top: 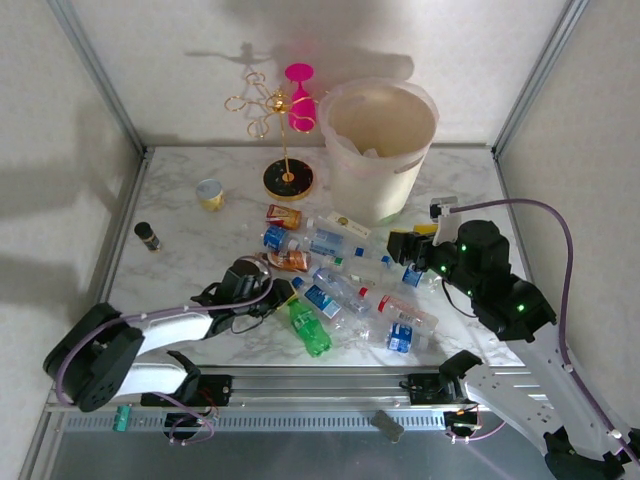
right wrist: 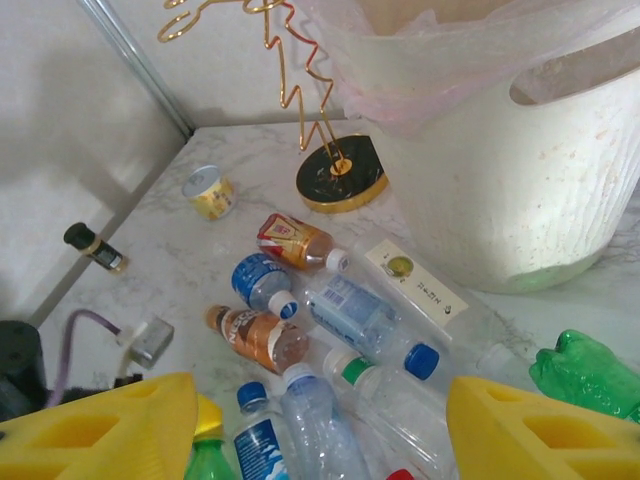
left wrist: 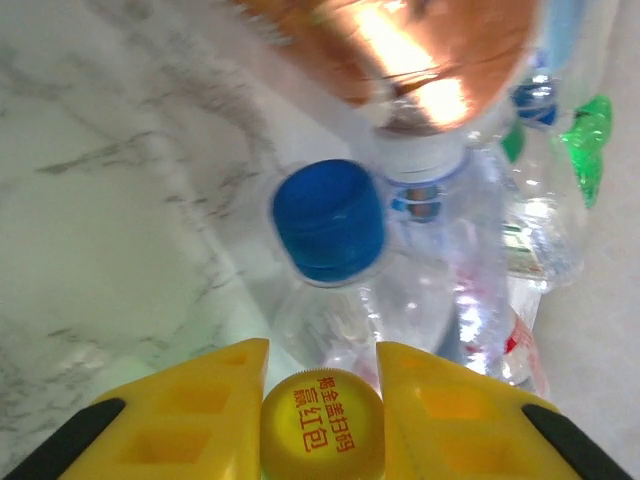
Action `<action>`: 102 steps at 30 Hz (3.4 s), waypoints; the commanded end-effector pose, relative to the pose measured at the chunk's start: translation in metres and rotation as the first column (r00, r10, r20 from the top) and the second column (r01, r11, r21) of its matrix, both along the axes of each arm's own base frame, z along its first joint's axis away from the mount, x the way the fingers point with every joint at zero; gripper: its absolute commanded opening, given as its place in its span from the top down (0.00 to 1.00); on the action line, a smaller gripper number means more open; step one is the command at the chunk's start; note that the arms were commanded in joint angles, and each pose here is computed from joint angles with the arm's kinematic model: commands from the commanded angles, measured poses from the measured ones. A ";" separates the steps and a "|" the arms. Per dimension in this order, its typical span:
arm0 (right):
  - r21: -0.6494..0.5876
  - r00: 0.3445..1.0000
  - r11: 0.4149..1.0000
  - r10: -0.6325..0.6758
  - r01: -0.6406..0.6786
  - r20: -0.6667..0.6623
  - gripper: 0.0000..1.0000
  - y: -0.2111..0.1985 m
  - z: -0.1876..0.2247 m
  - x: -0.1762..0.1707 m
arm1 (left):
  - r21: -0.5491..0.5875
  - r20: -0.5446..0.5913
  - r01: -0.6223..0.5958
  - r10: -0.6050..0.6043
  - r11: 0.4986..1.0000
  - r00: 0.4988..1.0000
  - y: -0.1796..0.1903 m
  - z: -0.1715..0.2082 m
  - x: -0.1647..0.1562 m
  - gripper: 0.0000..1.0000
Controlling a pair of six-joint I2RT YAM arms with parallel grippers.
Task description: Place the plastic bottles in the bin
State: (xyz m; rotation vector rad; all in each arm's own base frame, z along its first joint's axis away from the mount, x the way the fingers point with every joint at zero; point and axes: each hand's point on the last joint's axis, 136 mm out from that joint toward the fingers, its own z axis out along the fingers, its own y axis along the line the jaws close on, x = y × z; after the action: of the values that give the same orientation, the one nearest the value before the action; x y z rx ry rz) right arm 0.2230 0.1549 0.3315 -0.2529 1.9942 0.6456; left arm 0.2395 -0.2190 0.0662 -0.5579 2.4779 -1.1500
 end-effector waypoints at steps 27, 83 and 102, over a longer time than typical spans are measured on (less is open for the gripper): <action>-0.014 0.832 0.834 0.548 -0.551 -0.091 0.08 0.173 -0.011 -0.020 | 0.210 0.554 0.023 -0.138 0.977 0.821 0.008 0.270 0.048 0.77; -0.037 0.928 0.928 0.372 -0.371 0.025 0.55 0.168 0.011 0.016 | 0.160 0.769 -0.232 0.026 0.960 0.639 0.072 0.350 0.024 0.11; -0.149 0.955 0.959 -0.209 0.243 0.209 0.59 0.026 0.119 0.241 | 0.459 0.607 -0.278 -0.070 0.844 0.791 0.077 0.219 0.060 0.16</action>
State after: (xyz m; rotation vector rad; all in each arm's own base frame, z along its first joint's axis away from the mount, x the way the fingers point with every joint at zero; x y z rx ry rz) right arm 0.4400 0.1843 0.4751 -0.1494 1.7678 0.3194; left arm 0.2981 -0.1397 0.2814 -0.1478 2.0388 -0.4246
